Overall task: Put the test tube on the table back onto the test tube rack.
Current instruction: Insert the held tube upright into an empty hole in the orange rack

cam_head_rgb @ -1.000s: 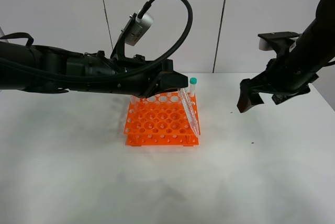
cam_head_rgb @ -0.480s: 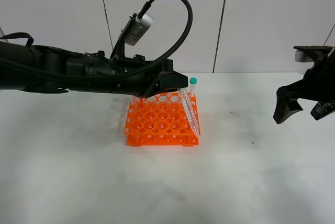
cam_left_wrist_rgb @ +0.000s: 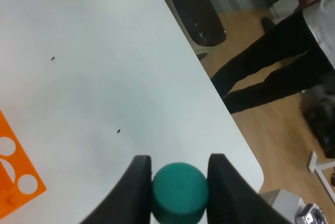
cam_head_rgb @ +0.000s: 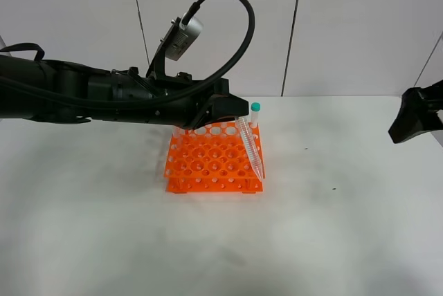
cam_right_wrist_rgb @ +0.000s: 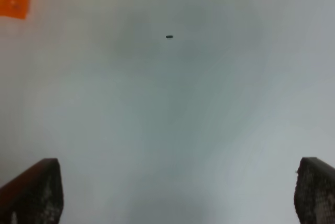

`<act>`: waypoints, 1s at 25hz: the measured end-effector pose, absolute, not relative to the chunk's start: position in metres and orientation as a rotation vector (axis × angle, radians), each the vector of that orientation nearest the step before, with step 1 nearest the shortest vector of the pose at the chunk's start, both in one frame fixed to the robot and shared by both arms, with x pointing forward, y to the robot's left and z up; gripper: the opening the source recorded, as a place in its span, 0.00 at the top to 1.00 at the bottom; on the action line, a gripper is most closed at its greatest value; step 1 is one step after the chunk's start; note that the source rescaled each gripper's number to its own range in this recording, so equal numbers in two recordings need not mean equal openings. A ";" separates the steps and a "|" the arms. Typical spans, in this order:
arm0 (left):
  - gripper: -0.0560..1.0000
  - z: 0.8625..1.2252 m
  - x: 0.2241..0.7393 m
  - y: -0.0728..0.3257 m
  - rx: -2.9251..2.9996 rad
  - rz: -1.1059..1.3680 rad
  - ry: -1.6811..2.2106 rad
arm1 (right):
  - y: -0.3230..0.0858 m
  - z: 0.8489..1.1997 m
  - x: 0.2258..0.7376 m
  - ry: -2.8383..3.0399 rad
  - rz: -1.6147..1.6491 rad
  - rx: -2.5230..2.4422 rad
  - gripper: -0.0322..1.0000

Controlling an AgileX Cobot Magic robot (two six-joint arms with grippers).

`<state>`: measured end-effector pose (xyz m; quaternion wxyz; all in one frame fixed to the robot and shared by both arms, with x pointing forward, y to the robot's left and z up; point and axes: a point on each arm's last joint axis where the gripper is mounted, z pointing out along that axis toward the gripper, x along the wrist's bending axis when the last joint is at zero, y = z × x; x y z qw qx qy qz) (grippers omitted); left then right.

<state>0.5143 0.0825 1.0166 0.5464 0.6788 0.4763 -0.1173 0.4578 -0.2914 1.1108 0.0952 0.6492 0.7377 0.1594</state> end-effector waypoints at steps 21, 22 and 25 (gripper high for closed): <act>0.94 1.017 0.514 0.082 1.609 -0.278 1.129 | -0.293 1.056 0.243 1.615 0.964 1.511 0.02; 0.94 1.017 0.514 0.082 1.609 -0.278 1.129 | -0.294 1.056 0.239 1.584 0.975 1.500 0.02; 0.94 1.022 0.513 0.083 1.602 -0.271 1.117 | -0.295 1.055 0.238 1.562 0.966 1.508 0.02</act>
